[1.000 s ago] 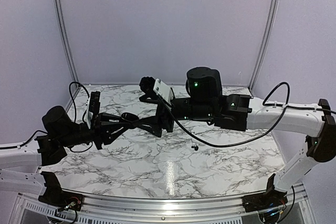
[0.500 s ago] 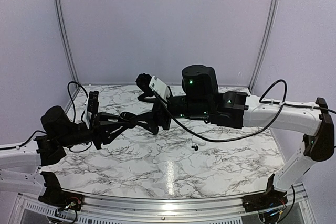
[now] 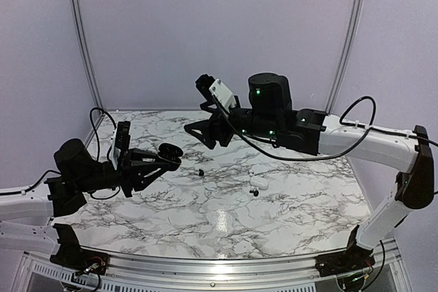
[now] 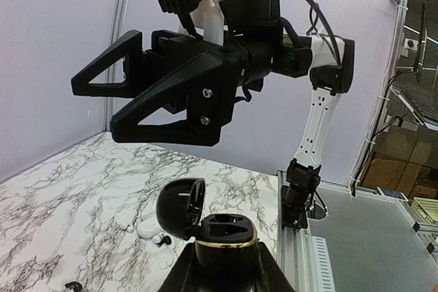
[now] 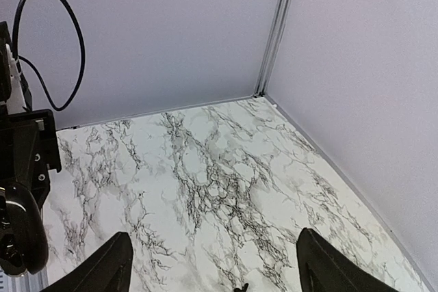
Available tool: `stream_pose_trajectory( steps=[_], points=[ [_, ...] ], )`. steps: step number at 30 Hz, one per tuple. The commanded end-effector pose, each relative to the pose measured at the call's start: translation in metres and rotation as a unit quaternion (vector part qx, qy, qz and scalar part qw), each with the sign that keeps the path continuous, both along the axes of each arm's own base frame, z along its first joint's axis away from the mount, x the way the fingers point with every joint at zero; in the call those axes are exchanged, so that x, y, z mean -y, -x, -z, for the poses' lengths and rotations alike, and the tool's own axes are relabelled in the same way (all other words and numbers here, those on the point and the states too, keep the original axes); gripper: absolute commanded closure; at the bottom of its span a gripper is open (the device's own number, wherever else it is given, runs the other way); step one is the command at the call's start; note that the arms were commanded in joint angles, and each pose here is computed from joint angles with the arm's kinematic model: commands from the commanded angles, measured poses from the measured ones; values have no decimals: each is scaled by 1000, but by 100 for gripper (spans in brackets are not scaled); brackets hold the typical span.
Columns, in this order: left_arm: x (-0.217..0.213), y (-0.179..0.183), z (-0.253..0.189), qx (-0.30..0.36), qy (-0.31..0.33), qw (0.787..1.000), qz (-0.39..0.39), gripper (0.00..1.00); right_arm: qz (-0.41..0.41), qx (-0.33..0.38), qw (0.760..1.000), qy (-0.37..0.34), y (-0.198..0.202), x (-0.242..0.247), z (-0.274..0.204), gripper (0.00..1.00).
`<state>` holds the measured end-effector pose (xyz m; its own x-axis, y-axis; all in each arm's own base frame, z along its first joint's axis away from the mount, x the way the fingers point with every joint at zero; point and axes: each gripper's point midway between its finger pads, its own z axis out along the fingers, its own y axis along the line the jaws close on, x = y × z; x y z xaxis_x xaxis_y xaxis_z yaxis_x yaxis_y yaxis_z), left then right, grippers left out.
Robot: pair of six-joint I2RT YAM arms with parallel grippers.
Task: Insert the wireless bluetooth earbuds into the charging case
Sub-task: Open the charging case, then pick up the right earbud from the center of the board.
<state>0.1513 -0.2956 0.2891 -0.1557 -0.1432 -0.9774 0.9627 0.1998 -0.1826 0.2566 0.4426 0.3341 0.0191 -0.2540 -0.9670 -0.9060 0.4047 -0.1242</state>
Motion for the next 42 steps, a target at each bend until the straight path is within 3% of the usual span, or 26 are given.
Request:
stream_pose_trajectory(
  steps=[1, 7, 10, 14, 18, 22, 32, 42],
  points=[
    [-3, 2, -9, 10, 17, 1000, -3, 96, -15, 15, 1000, -23, 8, 0, -26, 18],
    [-5, 2, -6, 17, 15, 1000, -7, 96, -137, 12, 989, -50, 58, 4, -41, 18],
    [-6, 1, -7, 23, 15, 1000, -12, 96, -158, -2, 986, -47, 65, 1, -38, 18],
    [-8, -5, -5, 13, 15, 999, -28, 96, -95, -39, 994, -33, 32, 10, -17, 21],
    [-13, -17, 4, -7, 12, 998, -59, 96, -32, -118, 992, -19, -27, 31, 30, 29],
    [-23, -29, 8, -16, 17, 995, -97, 97, 13, -149, 989, 18, -56, 41, 76, 33],
    [-34, -46, 20, -30, 15, 988, -149, 97, 75, -249, 964, 64, -69, 71, 173, 41],
    [-42, -51, 20, -32, 27, 985, -168, 97, 85, -285, 952, 70, -82, 46, 226, 48]
  ],
)
